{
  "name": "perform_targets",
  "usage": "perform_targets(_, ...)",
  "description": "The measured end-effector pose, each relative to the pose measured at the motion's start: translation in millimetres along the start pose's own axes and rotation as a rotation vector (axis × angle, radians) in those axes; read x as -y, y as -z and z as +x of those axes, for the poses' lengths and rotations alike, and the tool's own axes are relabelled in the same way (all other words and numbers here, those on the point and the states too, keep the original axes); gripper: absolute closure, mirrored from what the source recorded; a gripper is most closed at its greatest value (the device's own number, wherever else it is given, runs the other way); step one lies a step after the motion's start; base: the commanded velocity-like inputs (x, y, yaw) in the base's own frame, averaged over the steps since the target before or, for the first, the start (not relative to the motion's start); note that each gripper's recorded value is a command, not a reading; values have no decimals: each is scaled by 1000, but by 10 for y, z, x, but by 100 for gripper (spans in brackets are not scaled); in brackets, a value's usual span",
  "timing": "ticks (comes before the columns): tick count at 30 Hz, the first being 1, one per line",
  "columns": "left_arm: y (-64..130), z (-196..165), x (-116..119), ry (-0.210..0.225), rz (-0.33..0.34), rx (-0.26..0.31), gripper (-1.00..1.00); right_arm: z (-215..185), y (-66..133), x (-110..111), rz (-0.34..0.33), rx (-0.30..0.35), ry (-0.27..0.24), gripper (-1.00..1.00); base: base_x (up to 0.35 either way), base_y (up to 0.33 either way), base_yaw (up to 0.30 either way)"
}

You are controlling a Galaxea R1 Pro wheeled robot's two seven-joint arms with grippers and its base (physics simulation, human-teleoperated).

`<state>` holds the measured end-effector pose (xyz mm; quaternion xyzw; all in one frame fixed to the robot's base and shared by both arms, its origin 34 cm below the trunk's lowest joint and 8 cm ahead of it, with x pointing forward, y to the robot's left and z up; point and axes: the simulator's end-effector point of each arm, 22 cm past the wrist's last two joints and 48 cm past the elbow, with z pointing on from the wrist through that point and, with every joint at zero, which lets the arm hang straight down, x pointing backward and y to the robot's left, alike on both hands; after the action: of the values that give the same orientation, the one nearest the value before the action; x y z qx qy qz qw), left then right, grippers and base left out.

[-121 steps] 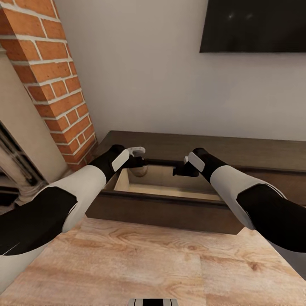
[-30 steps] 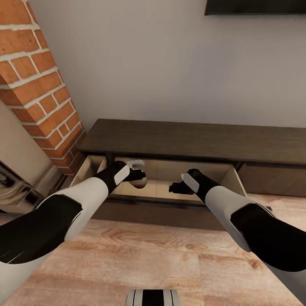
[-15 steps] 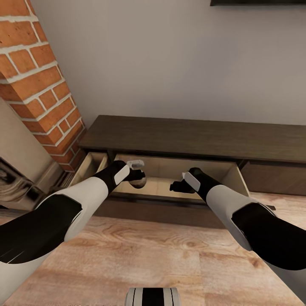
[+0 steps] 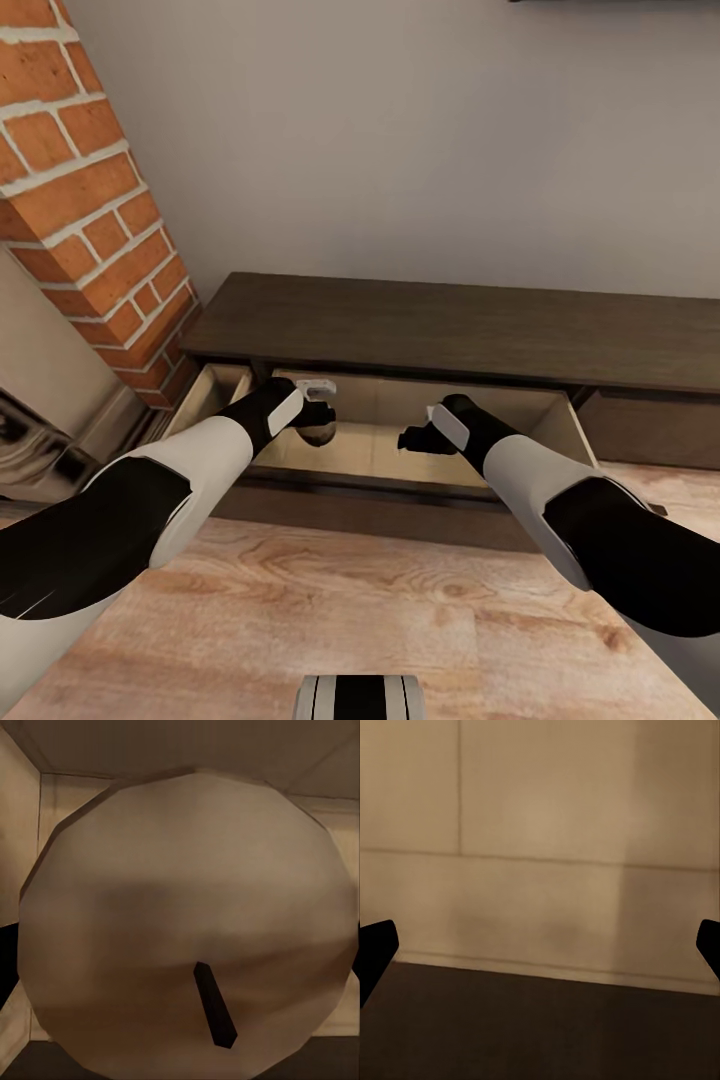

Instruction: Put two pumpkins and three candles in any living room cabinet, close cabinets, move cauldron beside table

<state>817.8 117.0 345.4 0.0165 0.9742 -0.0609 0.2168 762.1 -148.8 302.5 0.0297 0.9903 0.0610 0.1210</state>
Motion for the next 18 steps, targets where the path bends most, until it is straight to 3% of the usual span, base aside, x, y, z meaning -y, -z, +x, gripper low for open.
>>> perform_targets(18,-80,65,-8,-11,-6,-13,100,72,-91,18,5,-19,1,-100,4,0,0)
